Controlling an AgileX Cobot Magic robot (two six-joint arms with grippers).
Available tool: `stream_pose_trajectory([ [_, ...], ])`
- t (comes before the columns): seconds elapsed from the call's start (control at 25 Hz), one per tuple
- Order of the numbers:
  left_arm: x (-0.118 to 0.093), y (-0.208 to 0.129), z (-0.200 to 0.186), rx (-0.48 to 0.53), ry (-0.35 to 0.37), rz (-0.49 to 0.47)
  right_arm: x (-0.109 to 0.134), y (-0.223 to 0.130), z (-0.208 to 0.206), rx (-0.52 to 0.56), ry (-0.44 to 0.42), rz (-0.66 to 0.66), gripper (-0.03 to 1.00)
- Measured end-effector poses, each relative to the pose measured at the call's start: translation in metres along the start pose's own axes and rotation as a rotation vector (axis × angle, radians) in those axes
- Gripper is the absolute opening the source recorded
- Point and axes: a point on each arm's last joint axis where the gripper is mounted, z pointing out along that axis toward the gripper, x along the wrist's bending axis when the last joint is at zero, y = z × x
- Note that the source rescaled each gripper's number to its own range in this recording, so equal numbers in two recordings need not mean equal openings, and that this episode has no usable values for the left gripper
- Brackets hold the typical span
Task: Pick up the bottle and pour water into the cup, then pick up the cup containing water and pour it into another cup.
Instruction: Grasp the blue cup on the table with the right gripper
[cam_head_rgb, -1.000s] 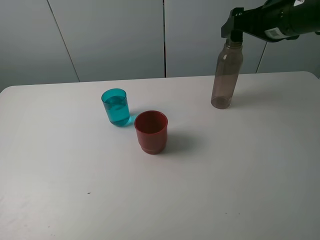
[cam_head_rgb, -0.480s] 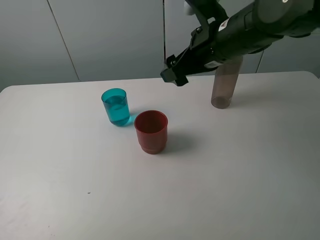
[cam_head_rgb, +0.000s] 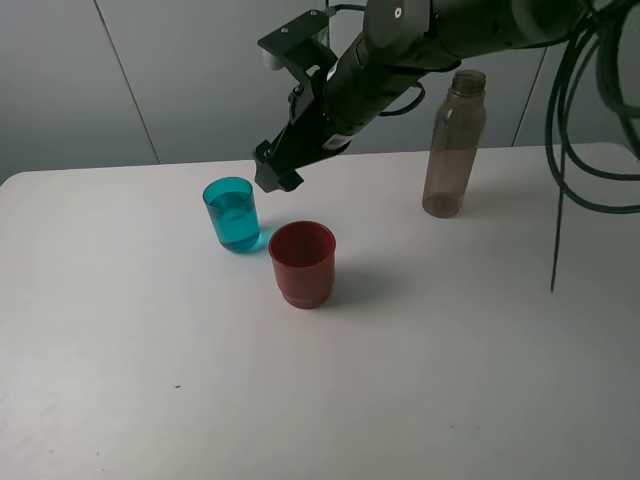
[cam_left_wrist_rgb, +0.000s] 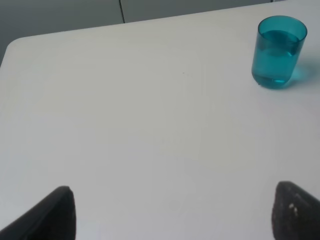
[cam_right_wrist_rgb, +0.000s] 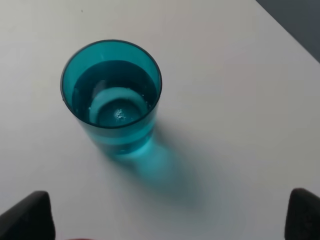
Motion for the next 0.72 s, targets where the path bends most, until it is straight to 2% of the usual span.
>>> stream_pose_trajectory([
  [0.2,0.0,0.0,0.0,0.0,0.0,0.0,0.03,0.002,0.024,-0.045,0.044,0.04,1.0],
  [0.36,0.0,0.0,0.0,0.0,0.0,0.0,0.048,0.003,0.03,-0.143,0.014,0.056,1.0],
  [0.6,0.0,0.0,0.0,0.0,0.0,0.0,0.056,-0.015,0.039,-0.184,-0.039,0.083,1.0],
  [0.72,0.0,0.0,0.0,0.0,0.0,0.0,0.055,-0.019,0.044,-0.19,-0.047,0.143,1.0],
])
